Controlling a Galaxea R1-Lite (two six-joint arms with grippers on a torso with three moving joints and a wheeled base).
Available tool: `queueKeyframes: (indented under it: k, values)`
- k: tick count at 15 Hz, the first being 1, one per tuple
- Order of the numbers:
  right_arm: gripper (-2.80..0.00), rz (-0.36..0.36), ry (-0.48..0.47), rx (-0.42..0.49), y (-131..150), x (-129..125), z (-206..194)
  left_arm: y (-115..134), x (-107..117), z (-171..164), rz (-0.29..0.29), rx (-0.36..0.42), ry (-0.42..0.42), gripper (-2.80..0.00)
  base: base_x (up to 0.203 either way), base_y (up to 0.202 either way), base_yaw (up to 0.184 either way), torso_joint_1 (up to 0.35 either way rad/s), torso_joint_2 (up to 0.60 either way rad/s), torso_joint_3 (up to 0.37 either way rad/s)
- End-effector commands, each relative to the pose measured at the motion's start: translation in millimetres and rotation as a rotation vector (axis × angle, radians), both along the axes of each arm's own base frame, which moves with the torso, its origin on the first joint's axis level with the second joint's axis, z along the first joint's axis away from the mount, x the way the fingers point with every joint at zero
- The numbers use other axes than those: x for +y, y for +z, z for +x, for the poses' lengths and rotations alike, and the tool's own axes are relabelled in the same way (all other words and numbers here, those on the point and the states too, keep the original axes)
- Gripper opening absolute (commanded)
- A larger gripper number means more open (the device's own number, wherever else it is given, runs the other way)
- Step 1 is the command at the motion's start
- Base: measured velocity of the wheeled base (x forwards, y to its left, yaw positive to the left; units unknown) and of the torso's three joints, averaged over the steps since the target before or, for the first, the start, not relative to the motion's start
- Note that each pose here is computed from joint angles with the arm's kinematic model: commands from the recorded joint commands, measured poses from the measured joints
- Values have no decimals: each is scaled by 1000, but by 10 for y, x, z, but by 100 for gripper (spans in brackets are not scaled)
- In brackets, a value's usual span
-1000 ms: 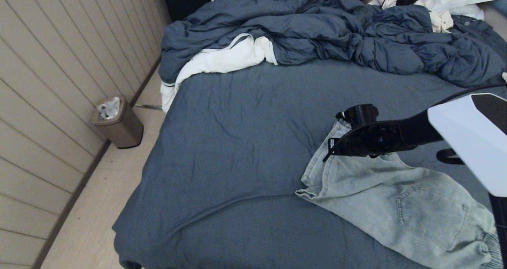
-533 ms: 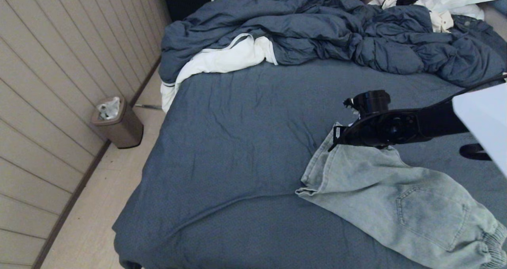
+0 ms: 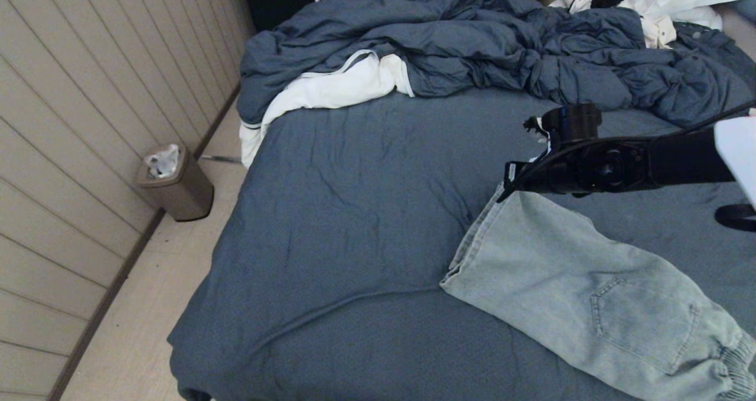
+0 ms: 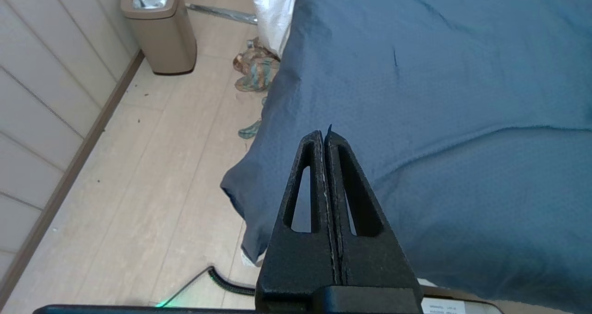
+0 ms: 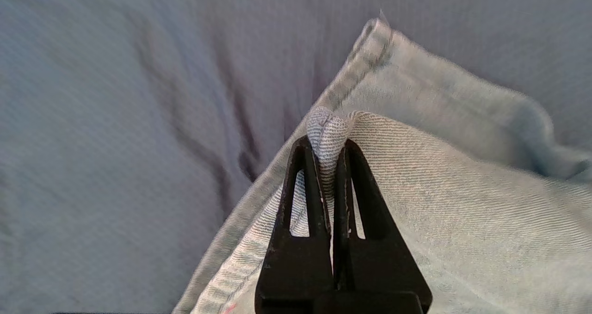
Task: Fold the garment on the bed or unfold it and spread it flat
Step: Unford the blue shorts
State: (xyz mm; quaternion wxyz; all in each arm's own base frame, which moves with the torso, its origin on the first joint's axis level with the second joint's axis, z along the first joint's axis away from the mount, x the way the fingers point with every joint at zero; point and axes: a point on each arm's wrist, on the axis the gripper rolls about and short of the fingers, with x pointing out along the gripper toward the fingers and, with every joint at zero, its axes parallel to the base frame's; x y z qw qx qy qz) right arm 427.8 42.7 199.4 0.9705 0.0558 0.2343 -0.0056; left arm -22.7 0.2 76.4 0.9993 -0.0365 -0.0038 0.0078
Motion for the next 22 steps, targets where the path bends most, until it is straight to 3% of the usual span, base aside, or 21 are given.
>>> queueKeyframes:
  k: [1, 4, 9, 15, 16, 17, 22]
  values:
    - [-280, 6, -1, -51, 172, -2, -17, 0, 0, 0, -1, -1, -1, -280, 0, 0, 0, 0, 0, 0]
    - [-280, 4, -16, -66, 157, -29, 97, 0, 0, 0, -2, -1, -1, -280, 0, 0, 0, 0, 0, 0]
    - [-280, -27, -134, -104, 47, -200, 422, -1, 0, 1, -2, 2, 1, -280, 0, 0, 0, 0, 0, 0]
    - [-280, -33, -152, -119, -65, -235, 610, -1, 0, 0, -1, 1, 1, -280, 0, 0, 0, 0, 0, 0]
    - [-182, -35, -162, -118, -75, -243, 613, -1, 0, 1, -1, 2, 1, -280, 0, 0, 0, 0, 0, 0]
    - [0, -39, -168, -122, -54, -250, 603, -1, 0, 0, -1, 1, 1, -280, 0, 0, 0, 0, 0, 0]
    - [0, -37, -173, -140, 80, -314, 525, -1, 0, 0, -1, 1, 1, -280, 0, 0, 0, 0, 0, 0]
